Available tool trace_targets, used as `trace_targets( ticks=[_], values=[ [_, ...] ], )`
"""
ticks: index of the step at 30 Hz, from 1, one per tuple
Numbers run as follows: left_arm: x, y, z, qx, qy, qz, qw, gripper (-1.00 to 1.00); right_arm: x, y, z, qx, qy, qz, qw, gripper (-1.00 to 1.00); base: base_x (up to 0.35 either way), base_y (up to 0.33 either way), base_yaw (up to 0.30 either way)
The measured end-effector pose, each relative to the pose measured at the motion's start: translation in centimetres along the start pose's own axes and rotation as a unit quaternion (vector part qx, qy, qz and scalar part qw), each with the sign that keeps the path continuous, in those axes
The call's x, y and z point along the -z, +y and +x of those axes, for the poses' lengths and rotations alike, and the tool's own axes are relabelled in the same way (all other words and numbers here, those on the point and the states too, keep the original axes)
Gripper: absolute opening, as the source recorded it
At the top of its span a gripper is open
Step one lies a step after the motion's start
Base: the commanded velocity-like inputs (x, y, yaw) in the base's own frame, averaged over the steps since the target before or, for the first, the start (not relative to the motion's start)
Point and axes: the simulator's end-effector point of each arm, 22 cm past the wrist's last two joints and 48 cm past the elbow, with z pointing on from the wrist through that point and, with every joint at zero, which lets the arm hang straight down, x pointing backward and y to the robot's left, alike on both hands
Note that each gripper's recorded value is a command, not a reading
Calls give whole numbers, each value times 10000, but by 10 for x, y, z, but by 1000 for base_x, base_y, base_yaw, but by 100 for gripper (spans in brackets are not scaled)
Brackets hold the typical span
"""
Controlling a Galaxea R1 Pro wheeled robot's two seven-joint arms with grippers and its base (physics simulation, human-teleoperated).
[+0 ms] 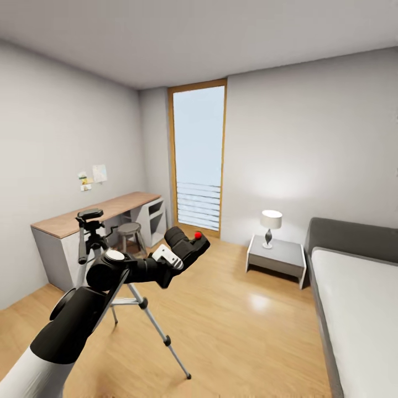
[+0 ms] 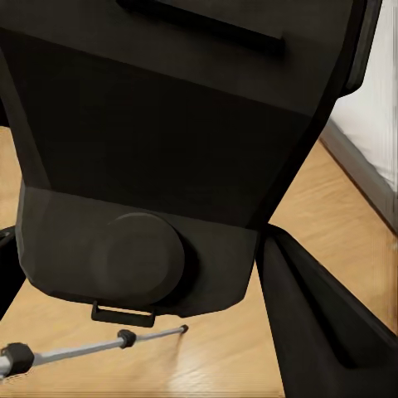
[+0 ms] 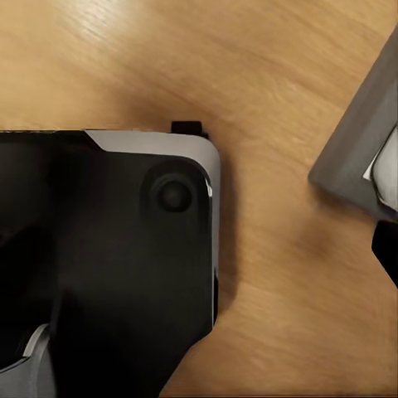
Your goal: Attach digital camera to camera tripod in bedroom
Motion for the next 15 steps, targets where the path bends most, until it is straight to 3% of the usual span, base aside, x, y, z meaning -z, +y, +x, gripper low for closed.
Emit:
trace_targets(
  ticks=[10, 15],
  values=[
    [0, 0, 0, 5, -4, -4, 10000, -100, -1, 0, 10, 5, 50, 3, 10000, 100, -256, 0, 1],
    [1, 0, 0, 5, -5, -5, 10000, -100, -1, 0, 11, 5, 48, 2, 10000, 100, -108, 0, 0]
  ],
)
